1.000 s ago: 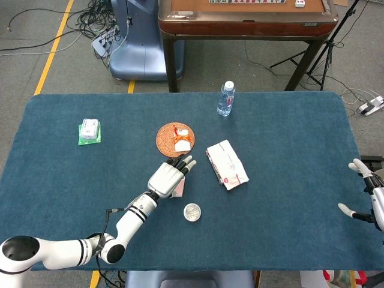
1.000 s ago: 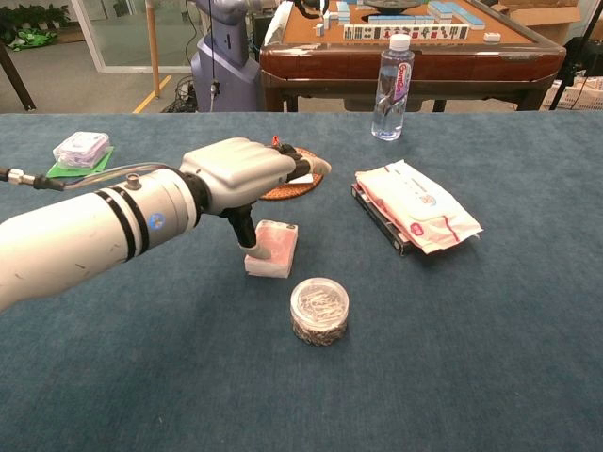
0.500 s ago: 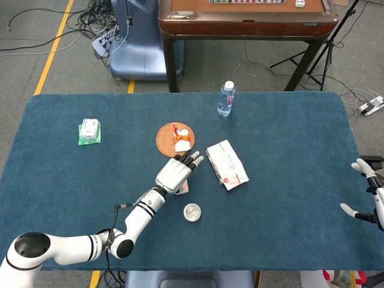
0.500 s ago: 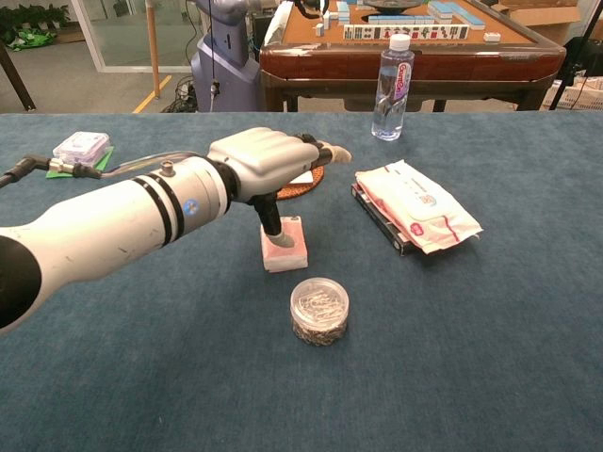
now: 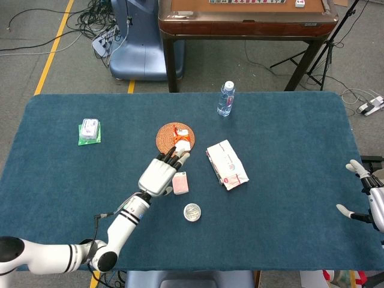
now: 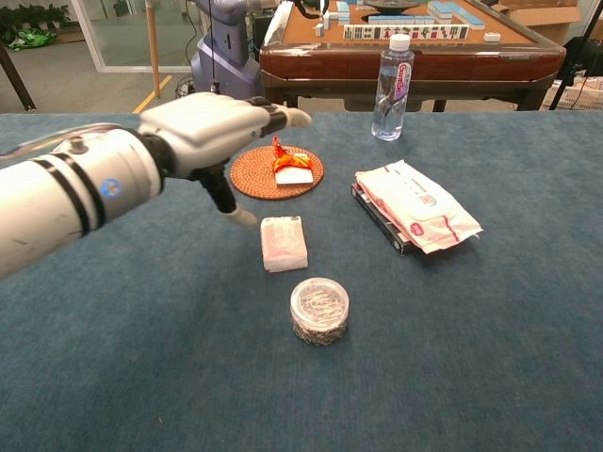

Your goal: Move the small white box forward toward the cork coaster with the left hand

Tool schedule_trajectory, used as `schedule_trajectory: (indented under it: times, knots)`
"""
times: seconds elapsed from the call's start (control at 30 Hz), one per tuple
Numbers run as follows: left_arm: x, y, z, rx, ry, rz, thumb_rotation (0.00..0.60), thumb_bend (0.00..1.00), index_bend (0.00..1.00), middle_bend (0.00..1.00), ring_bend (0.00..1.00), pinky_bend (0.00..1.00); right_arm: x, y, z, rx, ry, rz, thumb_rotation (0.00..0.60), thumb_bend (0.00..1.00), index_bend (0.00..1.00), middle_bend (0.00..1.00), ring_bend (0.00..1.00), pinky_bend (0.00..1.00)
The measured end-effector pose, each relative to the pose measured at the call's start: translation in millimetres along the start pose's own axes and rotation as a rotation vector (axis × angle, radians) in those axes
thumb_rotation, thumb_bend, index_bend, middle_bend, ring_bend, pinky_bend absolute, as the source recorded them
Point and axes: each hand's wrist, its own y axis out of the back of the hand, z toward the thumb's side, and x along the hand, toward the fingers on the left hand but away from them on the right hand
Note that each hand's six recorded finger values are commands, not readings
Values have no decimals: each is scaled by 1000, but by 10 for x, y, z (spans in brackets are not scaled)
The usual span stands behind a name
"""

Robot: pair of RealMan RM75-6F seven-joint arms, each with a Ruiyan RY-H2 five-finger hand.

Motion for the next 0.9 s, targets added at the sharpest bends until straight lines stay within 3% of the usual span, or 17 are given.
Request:
schedule_trajectory:
  times: [0.5,0.77,0.9]
  knots:
    - [-1518,46,-1151,100,280,-99,600,0,0,0,0,237,-4,-102,138,56,20,13,600,0,36,206,224,463]
    - [-2255,54,-1406,40,394,-93,600,0,0,0,0,237,-15,-166,233,90,32,20,600,0,36,206,224,463]
    - [-2548,77,-1483,19,439,-49,600,0,0,0,0,237,-13,-146,229,87,23,8,600,0,36,207,224,463]
